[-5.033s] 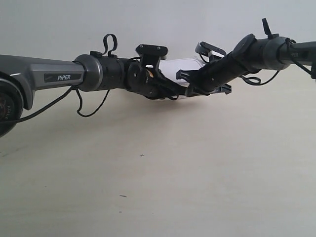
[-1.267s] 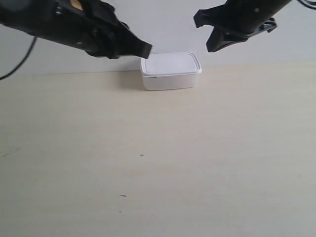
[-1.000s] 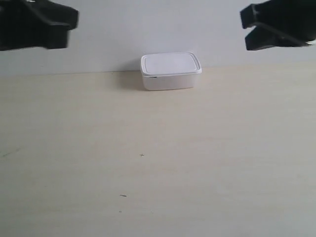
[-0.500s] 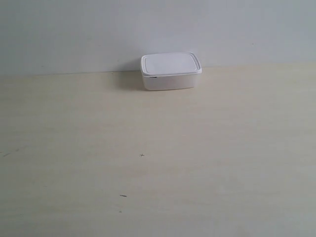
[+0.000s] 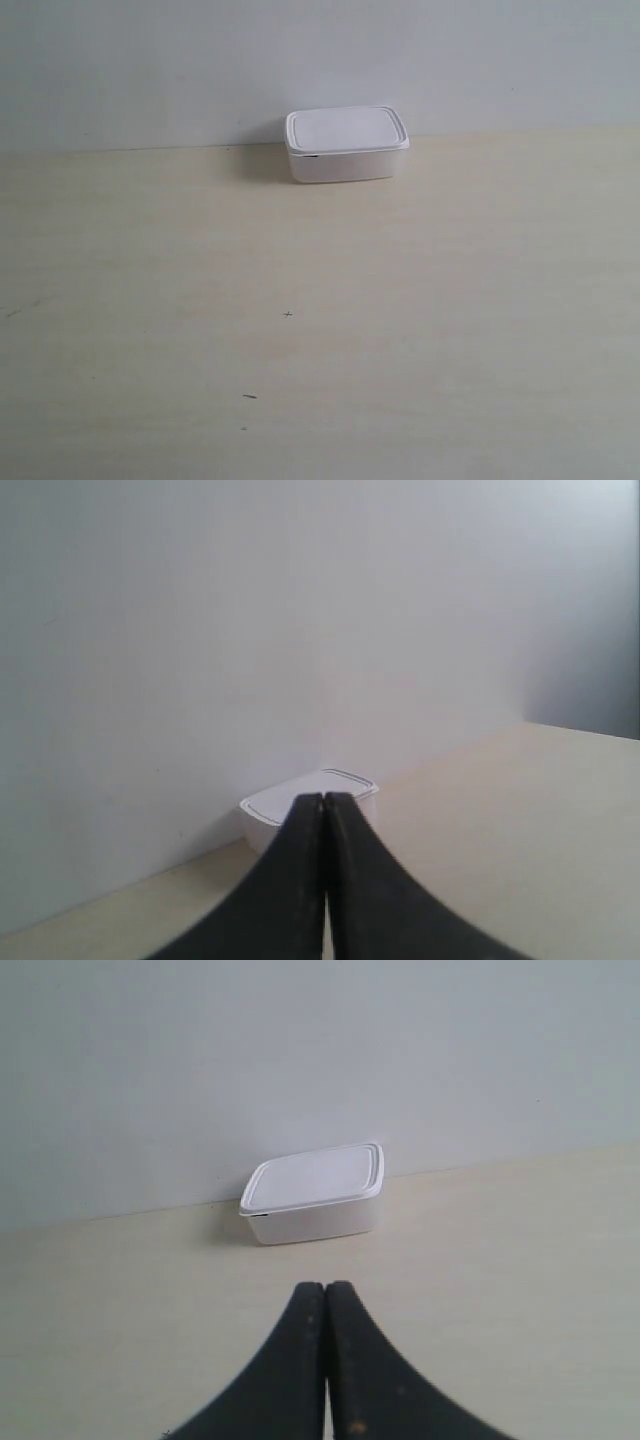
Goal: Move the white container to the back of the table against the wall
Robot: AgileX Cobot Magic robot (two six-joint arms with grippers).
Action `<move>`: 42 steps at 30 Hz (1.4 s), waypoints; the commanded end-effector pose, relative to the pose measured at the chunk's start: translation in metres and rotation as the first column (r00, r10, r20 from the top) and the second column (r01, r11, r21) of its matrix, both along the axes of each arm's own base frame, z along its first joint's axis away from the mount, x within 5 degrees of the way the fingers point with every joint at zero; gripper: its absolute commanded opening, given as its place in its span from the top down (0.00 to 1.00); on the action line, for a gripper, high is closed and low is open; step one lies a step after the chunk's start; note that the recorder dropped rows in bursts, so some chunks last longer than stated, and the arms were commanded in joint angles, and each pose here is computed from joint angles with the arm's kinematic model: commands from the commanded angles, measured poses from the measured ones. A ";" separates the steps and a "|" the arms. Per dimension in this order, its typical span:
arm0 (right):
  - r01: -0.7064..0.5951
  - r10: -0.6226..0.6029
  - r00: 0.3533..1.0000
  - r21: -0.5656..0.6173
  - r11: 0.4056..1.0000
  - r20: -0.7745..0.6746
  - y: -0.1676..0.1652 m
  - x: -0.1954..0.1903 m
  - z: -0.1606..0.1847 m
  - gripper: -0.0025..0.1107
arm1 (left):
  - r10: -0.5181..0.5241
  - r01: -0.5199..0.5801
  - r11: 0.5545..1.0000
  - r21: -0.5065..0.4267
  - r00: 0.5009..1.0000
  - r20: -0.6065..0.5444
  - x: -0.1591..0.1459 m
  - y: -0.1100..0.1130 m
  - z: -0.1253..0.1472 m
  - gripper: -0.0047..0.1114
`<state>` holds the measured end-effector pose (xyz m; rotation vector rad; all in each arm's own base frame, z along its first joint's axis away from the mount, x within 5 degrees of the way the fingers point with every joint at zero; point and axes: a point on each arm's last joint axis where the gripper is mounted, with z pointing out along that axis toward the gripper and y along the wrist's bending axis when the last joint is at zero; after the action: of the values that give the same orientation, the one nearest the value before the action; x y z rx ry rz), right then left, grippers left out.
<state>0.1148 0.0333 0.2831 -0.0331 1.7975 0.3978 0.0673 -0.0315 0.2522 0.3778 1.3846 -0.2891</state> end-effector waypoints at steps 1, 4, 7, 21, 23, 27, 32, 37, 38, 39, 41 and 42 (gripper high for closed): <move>0.000 0.000 1.000 0.001 1.000 0.000 0.000 0.000 -0.001 0.98 | 0.003 -0.003 1.000 0.012 1.000 -0.015 0.001 0.000 -0.003 0.96; 0.001 -0.001 1.000 0.008 1.000 0.000 0.000 0.000 0.000 0.98 | 0.003 -0.003 1.000 0.012 1.000 -0.015 0.001 0.000 -0.003 0.96; 0.001 -0.001 1.000 0.010 1.000 0.007 0.000 -0.001 0.000 0.98 | 0.005 -0.004 1.000 0.012 1.000 -0.015 0.000 0.000 -0.005 0.96; 0.271 -0.274 0.940 0.045 0.962 0.202 -0.032 -0.033 0.013 0.98 | 0.398 -0.397 0.917 0.021 0.917 -0.032 0.005 0.029 -0.017 0.96; 0.308 -0.310 0.934 0.039 0.951 0.179 -0.035 -0.033 0.003 0.98 | 0.423 -0.422 0.906 0.020 0.906 -0.031 0.005 0.031 -0.017 0.96; 0.308 -0.309 0.941 0.027 0.951 0.135 -0.035 -0.033 -0.009 0.98 | 0.439 -0.439 0.898 0.020 0.898 -0.031 0.005 0.033 -0.017 0.96; 0.299 -0.300 0.947 0.021 0.954 0.113 -0.034 -0.033 -0.011 0.98 | 0.439 -0.439 0.898 0.020 0.898 -0.031 0.005 0.033 -0.017 0.96; 0.297 -0.297 0.949 0.020 0.955 0.108 -0.033 -0.033 -0.011 0.98 | 0.430 -0.427 0.903 0.045 0.898 -0.096 0.006 0.032 -0.023 0.96; 0.298 -0.299 0.949 0.019 0.954 0.104 -0.034 -0.033 -0.013 0.98 | 0.425 -0.422 0.905 0.048 0.896 -0.127 0.006 0.032 -0.026 0.96; 0.300 -0.299 0.949 0.005 0.954 0.101 -0.034 -0.032 -0.016 0.98 | 0.420 -0.417 0.907 0.052 0.893 -0.163 0.006 0.031 -0.029 0.96; 0.307 -0.300 0.949 -0.066 0.949 0.102 -0.035 -0.032 -0.026 0.98 | 0.413 -0.413 0.910 0.042 0.888 -0.203 0.006 0.031 -0.035 0.96; 0.310 -0.299 0.949 -0.103 0.945 0.103 -0.036 -0.031 -0.031 0.98 | 0.412 -0.416 0.909 0.027 0.886 -0.213 0.006 0.031 -0.038 0.96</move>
<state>0.0834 -0.0005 0.2640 0.1926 1.6841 0.1542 0.0732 -0.0003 0.2235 0.0579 1.5877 0.0493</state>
